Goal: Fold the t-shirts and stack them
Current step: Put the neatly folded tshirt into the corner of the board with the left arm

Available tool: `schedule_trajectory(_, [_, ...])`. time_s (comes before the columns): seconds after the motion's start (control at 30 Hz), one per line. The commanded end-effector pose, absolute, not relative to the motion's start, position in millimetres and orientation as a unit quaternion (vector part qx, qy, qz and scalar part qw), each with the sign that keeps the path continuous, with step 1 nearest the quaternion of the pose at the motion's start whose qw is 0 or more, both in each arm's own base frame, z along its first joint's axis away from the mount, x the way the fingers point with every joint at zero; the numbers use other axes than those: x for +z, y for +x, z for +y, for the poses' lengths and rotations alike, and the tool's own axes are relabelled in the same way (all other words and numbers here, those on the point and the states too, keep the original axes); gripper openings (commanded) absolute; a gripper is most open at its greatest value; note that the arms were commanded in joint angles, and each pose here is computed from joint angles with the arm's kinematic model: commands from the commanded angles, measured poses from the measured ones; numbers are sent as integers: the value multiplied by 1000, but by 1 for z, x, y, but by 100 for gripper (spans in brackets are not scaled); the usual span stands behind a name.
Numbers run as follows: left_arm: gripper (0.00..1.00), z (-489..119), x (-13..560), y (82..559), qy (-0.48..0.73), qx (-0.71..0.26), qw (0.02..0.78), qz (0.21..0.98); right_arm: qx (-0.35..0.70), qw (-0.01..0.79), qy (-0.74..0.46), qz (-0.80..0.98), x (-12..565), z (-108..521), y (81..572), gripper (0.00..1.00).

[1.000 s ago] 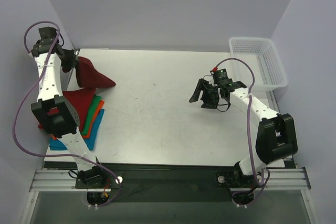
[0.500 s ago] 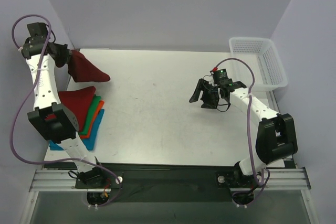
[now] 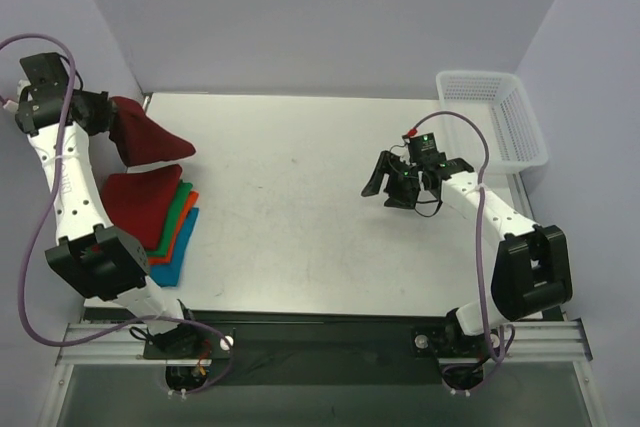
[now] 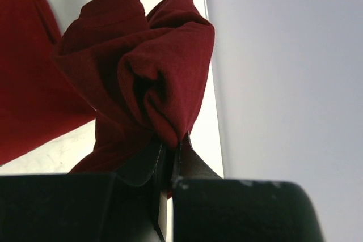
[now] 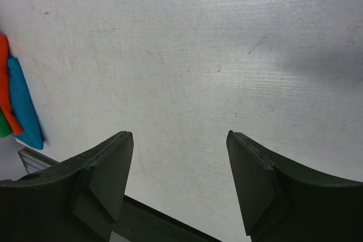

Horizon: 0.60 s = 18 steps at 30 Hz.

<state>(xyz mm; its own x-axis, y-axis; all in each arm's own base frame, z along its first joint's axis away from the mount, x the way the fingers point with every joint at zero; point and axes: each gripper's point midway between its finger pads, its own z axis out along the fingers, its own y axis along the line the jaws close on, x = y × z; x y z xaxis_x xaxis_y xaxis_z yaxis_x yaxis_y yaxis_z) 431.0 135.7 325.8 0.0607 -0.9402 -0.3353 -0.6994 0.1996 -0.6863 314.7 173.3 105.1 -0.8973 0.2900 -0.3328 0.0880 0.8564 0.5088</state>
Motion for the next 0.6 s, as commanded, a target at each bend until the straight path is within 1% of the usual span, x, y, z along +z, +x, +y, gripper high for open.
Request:
schedule_trajectory(0.0, [0,143,353,417,-598,-169,438,650,251,209,94,941,114,174,305,68])
schedule_trajectory(0.2, [0,162,315,372,-624,-147,417,644,249,207,81,943,116,181,296,68])
schedule_trajectory(0.23, [0,159,300,360,-628,-146,401,650,248,204,79,944,115,182,294,68])
schedule_trajectory(0.33, [0,164,289,330,-637,-137,400,645,247,204,71,945,117,187,289,68])
schedule_trajectory(0.37, [0,162,269,318,-646,-129,380,649,247,203,68,945,117,189,288,68])
schedule_trajectory(0.43, [0,166,259,293,-652,-105,380,648,245,203,58,946,119,194,283,68])
schedule_trajectory(0.47, [16,164,240,280,-661,-95,359,652,243,202,54,947,119,194,281,68])
schedule_trajectory(0.5, [28,170,237,261,-667,-78,359,648,239,201,51,949,119,195,277,68])
schedule_trajectory(0.53, [45,172,232,252,-670,-69,356,648,238,200,50,949,118,194,275,68])
schedule_trajectory(0.57, [56,173,227,244,-671,-62,354,648,236,197,45,950,115,194,271,69])
